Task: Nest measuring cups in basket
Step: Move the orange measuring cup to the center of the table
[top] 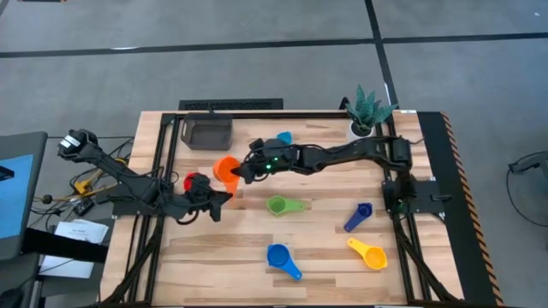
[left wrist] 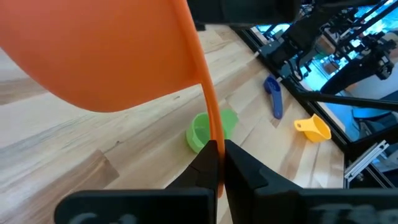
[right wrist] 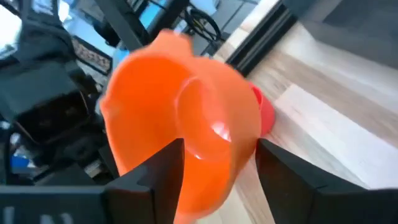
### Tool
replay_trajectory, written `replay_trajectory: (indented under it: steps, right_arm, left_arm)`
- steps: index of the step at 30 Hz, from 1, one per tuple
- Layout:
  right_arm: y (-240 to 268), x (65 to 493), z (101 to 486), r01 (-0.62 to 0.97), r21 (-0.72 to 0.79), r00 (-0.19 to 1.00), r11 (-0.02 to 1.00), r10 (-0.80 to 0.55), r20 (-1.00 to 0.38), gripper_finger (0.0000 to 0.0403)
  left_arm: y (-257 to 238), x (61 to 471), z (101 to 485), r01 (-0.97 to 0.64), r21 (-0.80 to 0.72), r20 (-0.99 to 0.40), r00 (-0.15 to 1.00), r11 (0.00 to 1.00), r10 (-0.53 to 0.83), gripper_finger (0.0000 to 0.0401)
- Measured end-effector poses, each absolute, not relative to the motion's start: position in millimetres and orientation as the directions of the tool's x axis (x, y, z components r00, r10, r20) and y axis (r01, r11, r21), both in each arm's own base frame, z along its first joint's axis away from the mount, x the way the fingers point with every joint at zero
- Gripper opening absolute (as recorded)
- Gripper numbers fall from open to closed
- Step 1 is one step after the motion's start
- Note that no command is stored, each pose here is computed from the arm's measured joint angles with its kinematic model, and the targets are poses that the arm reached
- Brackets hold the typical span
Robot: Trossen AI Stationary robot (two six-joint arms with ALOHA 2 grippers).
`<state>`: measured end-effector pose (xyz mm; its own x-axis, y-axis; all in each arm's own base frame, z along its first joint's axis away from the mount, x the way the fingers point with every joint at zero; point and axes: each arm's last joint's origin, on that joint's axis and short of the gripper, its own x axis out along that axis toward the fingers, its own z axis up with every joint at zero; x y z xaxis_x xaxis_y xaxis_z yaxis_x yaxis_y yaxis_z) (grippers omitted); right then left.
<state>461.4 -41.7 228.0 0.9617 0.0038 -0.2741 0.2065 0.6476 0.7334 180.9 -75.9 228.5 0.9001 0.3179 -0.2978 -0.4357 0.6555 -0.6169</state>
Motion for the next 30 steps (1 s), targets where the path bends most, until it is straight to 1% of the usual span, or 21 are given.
replay_trajectory:
  steps: [3,5,8,11,13,14,16,20,24,27,30]
  right_arm:
    - [-40.6,469.8,226.8,0.213,0.726,0.960,0.654,-0.003,-0.280,0.0194]
    - [-39.8,471.3,226.4,0.232,0.718,0.956,0.656,-0.017,-0.294,0.0170]
    - [-39.5,471.7,228.0,0.244,0.701,0.954,0.670,-0.037,-0.297,0.0121]
    - [-41.7,469.0,228.5,0.268,0.676,0.943,0.687,-0.044,-0.329,0.0065]
    - [-43.0,468.1,229.6,0.275,0.664,0.939,0.696,-0.047,-0.339,0.0028]
    - [-43.2,467.8,229.1,0.280,0.660,0.936,0.697,-0.047,-0.348,0.0017]
    - [-46.3,466.7,227.0,0.287,0.648,0.929,0.706,-0.038,-0.369,0.0014]
    - [-46.1,463.4,217.6,0.365,0.616,0.875,0.698,-0.031,-0.483,0.0025]
    - [-41.4,463.9,230.5,0.375,0.554,0.838,0.743,-0.017,-0.545,0.0009]
    - [-33.0,469.9,235.2,0.370,0.516,0.807,0.773,0.007,-0.590,0.0013]
    - [-22.5,484.7,227.9,0.379,0.480,0.752,0.792,0.039,-0.659,0.0019]
  left_arm:
    - [-74.7,181.6,228.3,-0.436,-0.618,-0.303,0.900,0.654,0.313,0.0000]
    - [-74.6,181.7,228.2,-0.435,-0.619,-0.304,0.900,0.654,0.311,0.0000]
    - [-74.6,181.6,228.0,-0.435,-0.617,-0.306,0.900,0.655,0.310,0.0000]
    - [-74.8,181.6,227.4,-0.435,-0.612,-0.313,0.900,0.660,0.302,0.0003]
    - [-74.6,181.6,227.4,-0.438,-0.608,-0.311,0.899,0.662,0.308,0.0013]
    - [-74.5,181.5,227.2,-0.439,-0.606,-0.313,0.898,0.663,0.309,0.0022]
    - [-74.3,181.3,227.1,-0.442,-0.602,-0.313,0.897,0.665,0.313,0.0043]
    - [-73.8,179.3,227.8,-0.436,-0.611,-0.325,0.899,0.660,0.293,0.0097]
    - [-71.4,173.1,228.7,-0.435,-0.627,-0.355,0.898,0.647,0.260,0.0141]
    - [-68.1,166.0,232.0,-0.432,-0.643,-0.364,0.899,0.633,0.244,0.0162]
    - [-64.2,157.8,235.1,-0.432,-0.648,-0.373,0.898,0.627,0.232,0.0169]
